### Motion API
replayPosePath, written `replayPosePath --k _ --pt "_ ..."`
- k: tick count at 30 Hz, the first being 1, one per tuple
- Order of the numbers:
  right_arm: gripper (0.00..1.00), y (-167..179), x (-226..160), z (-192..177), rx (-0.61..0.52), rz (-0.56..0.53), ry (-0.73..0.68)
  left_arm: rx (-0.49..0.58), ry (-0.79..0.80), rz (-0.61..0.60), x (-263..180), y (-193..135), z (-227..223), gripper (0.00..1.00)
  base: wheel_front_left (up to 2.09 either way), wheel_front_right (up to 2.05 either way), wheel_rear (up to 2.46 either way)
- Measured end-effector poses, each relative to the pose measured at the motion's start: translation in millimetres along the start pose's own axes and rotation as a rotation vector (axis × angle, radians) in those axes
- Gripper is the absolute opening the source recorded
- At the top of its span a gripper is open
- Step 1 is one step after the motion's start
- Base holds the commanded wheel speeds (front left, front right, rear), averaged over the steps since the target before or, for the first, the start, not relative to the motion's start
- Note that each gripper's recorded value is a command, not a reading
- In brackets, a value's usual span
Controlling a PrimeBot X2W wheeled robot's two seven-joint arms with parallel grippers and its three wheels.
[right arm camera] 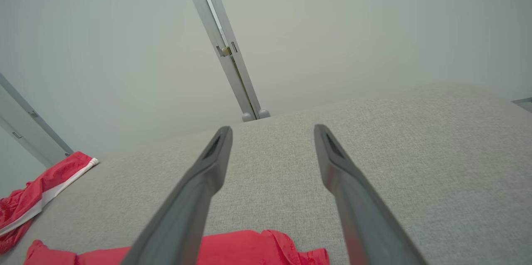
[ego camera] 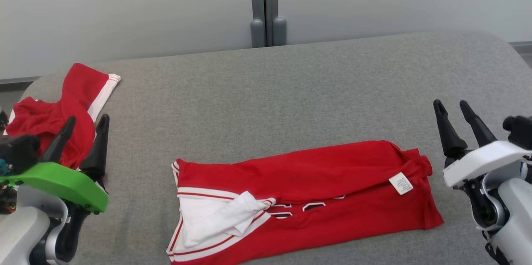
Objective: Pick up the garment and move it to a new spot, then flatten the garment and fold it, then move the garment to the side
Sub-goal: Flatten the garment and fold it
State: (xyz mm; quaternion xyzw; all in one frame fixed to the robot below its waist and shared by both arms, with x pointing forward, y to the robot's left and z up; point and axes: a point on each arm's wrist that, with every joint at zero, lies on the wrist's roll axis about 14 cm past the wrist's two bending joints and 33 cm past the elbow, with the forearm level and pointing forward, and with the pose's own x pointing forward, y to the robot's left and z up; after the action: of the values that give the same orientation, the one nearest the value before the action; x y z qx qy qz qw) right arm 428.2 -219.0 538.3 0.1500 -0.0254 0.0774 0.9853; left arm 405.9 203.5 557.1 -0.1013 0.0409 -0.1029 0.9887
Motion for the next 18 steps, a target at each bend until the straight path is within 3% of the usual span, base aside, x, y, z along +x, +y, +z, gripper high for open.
replayPosePath --k 3,6,11,18 --pt "1.00 5 -12 -3 -0.004 -0.006 -0.028 -0.057 -0.088 0.052 -11 0 6 1.00 0.00 0.00 0.00" --pt "1.00 7 -27 -16 -0.004 -0.025 -0.017 -0.090 -0.072 0.110 -33 5 -23 1.00 0.00 0.00 0.00" --pt "1.00 1 -47 -47 -0.038 -0.059 0.062 -0.097 -0.175 0.163 -49 5 -22 1.00 0.00 0.00 0.00" --pt "1.00 -1 -59 -84 -0.016 -0.101 0.158 -0.115 -0.183 0.180 -63 -10 -49 1.00 0.00 0.00 0.00"
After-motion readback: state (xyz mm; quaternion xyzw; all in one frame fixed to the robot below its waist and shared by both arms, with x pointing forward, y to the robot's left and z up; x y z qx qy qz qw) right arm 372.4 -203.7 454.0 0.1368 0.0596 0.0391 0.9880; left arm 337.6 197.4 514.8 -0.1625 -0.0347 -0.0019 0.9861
